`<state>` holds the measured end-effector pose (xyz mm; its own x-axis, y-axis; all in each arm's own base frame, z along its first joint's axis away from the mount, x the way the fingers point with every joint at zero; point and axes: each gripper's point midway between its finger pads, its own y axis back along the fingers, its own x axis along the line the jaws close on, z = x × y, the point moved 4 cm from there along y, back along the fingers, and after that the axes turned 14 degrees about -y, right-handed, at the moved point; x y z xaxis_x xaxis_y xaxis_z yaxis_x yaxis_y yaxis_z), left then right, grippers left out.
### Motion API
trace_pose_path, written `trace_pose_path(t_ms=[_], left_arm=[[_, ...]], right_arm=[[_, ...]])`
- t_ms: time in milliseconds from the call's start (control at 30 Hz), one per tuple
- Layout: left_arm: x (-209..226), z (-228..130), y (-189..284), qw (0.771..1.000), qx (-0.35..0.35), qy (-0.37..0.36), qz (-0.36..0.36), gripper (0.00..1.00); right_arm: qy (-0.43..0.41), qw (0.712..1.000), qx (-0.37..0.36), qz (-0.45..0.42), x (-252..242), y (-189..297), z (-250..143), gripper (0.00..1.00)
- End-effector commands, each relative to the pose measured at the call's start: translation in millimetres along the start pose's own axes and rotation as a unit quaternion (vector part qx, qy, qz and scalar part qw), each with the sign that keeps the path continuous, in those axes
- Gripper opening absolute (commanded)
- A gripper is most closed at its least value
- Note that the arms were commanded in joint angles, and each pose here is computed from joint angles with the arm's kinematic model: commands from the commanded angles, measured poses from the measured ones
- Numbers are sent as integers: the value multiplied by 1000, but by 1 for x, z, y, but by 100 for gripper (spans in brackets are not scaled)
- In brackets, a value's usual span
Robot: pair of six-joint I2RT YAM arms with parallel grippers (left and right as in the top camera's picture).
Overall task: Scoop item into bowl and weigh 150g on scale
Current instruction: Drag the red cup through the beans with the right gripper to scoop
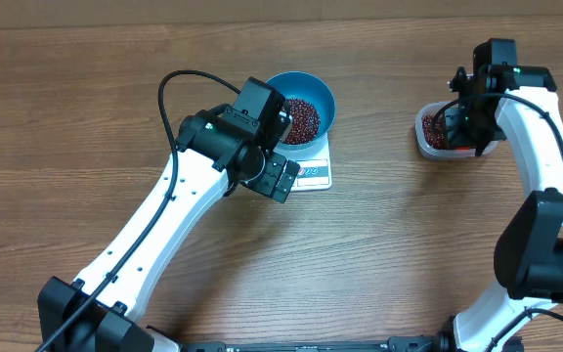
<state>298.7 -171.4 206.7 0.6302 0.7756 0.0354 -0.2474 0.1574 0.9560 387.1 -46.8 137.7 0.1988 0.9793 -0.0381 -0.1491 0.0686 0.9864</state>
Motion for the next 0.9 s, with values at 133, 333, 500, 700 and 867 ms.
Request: trace_pose_path(t_ms=[133,333,500,700,867], left_arm=[[0,2,6,1000,-8,-9,3,100],[0,2,6,1000,-8,-9,3,100],[0,2,6,1000,-8,-9,3,100],[0,2,6,1000,-8,-9,3,100],[0,2,6,1000,-8,-9,3,100]], right_arm=[[33,994,25,102,28,-7,-7,4],[27,991,17,131,32,-1,-3,4],[19,989,4,148,30,7,5,4],[3,980,0,200,24,11,7,4],[-8,966,-10,258,14,16,10,3]])
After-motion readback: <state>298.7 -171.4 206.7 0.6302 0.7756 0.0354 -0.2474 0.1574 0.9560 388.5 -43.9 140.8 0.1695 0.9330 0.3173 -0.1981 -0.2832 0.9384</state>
